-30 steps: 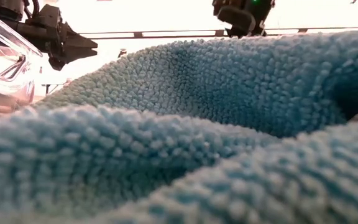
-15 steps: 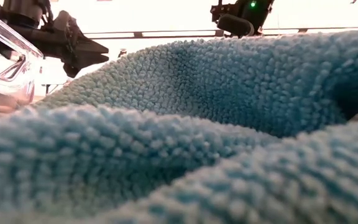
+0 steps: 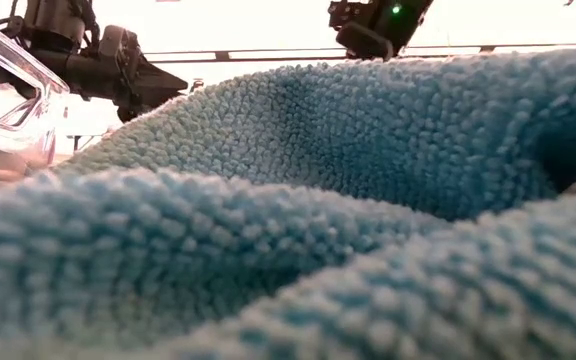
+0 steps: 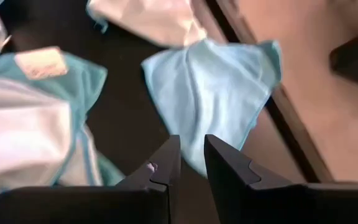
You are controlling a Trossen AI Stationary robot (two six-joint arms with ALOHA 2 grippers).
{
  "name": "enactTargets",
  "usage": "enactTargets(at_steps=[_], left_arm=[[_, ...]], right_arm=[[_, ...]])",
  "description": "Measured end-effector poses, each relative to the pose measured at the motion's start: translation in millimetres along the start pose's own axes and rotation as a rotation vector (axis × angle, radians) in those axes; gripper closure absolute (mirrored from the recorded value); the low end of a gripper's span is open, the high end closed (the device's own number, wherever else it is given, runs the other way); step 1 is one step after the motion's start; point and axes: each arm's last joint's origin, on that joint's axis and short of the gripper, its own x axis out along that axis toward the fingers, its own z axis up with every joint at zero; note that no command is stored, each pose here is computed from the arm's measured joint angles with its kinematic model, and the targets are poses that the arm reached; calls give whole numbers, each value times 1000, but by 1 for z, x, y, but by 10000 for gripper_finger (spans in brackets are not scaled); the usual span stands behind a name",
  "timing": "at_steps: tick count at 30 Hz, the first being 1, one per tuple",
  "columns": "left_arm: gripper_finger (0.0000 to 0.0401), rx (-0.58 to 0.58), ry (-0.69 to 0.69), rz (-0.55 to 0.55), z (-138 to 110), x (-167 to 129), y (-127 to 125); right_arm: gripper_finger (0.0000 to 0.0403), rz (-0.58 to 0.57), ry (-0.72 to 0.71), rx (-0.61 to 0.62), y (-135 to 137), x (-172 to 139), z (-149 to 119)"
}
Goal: Sort microfiber towel by color & place in baskets
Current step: Put the blue microfiber towel into the left transparent bin
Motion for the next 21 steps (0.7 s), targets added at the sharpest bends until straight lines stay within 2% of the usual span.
enactTargets(at_steps=[10,21], left_arm=[[257,1,-2,0,0,0,0],[257,2,-6,-2,1,0,0]], right_arm=[[335,-14,27,-9,-1,25,-3],[338,-43,151,-123,22,79,-15]])
